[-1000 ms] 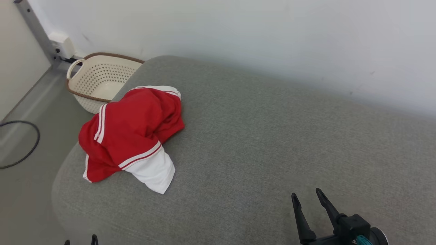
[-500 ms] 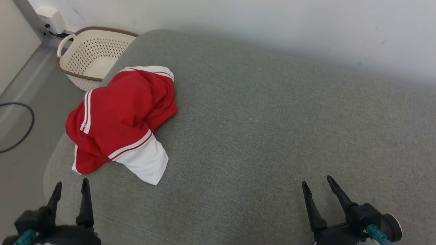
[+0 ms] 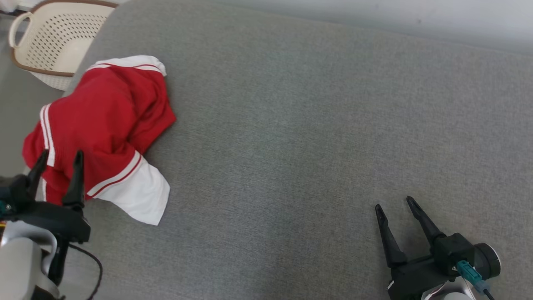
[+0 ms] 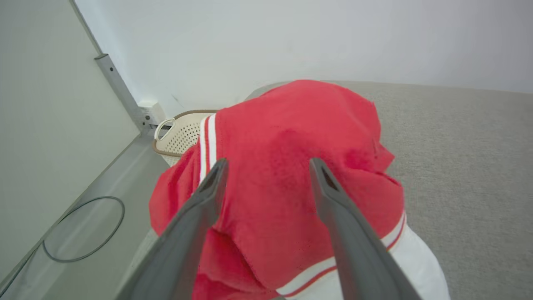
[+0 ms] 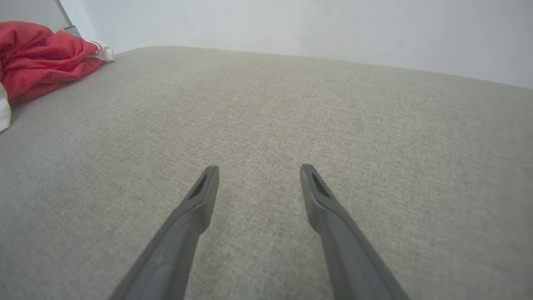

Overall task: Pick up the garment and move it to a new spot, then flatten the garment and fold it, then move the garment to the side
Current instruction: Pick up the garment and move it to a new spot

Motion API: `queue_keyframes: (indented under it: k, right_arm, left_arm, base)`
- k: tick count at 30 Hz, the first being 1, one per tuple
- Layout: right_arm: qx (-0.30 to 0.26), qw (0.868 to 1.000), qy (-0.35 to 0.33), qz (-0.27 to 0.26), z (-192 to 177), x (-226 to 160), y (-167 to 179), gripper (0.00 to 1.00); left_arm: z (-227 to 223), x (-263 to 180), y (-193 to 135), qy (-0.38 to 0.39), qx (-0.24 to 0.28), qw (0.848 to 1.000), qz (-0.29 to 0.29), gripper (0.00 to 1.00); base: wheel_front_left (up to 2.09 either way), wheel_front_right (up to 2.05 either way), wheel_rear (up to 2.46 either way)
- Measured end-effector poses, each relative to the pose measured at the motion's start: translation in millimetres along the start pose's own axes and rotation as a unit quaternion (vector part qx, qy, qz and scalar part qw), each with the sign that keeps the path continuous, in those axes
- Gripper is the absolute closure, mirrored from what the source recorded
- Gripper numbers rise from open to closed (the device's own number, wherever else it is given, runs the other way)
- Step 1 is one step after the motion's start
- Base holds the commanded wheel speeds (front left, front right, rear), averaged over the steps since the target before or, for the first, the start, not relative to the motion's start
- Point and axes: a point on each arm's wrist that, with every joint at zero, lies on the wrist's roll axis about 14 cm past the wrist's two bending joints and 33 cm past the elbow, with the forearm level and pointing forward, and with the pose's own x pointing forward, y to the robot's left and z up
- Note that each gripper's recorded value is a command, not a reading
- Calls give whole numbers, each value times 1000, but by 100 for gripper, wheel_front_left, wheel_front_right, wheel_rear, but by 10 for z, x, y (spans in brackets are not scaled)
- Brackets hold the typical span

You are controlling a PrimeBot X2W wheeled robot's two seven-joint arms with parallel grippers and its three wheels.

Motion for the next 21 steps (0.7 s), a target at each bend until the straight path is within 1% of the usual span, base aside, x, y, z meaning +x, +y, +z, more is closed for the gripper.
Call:
queue_keyframes:
  k: [4, 8, 10, 13, 15, 17, 21]
  right_arm:
    - [6, 1000, 13, -7, -110, -24, -61, 0]
    - [9, 1000, 20, -11, -178, -38, -97, 0]
    - [10, 1000, 21, -11, -196, -33, -109, 0]
    - [9, 1000, 23, -14, -218, -19, -151, 0]
    - [11, 999, 26, -15, -250, -18, -163, 0]
    - [12, 999, 26, -17, -266, 3, -198, 0]
    - [14, 999, 26, -18, -286, 14, -219, 0]
  left_arm:
    - [-79, 173, -99, 18, 0, 1000, -24, 0]
    - [-296, 263, -253, 58, 1, 997, -52, 0]
    - [-396, 301, -307, 81, -4, 995, -60, 0]
    - [-493, 377, -359, 114, 3, 991, -71, 0]
    - [-586, 405, -385, 140, 8, 987, -76, 0]
    - [-741, 431, -406, 187, 12, 979, -79, 0]
    - [-895, 462, -436, 239, 14, 967, -84, 0]
  base:
    - [0, 0, 0]
    - [0, 0, 0]
    - [0, 0, 0]
    - [0, 0, 0]
    - [0, 0, 0]
    - [0, 0, 0]
    - [0, 0, 0]
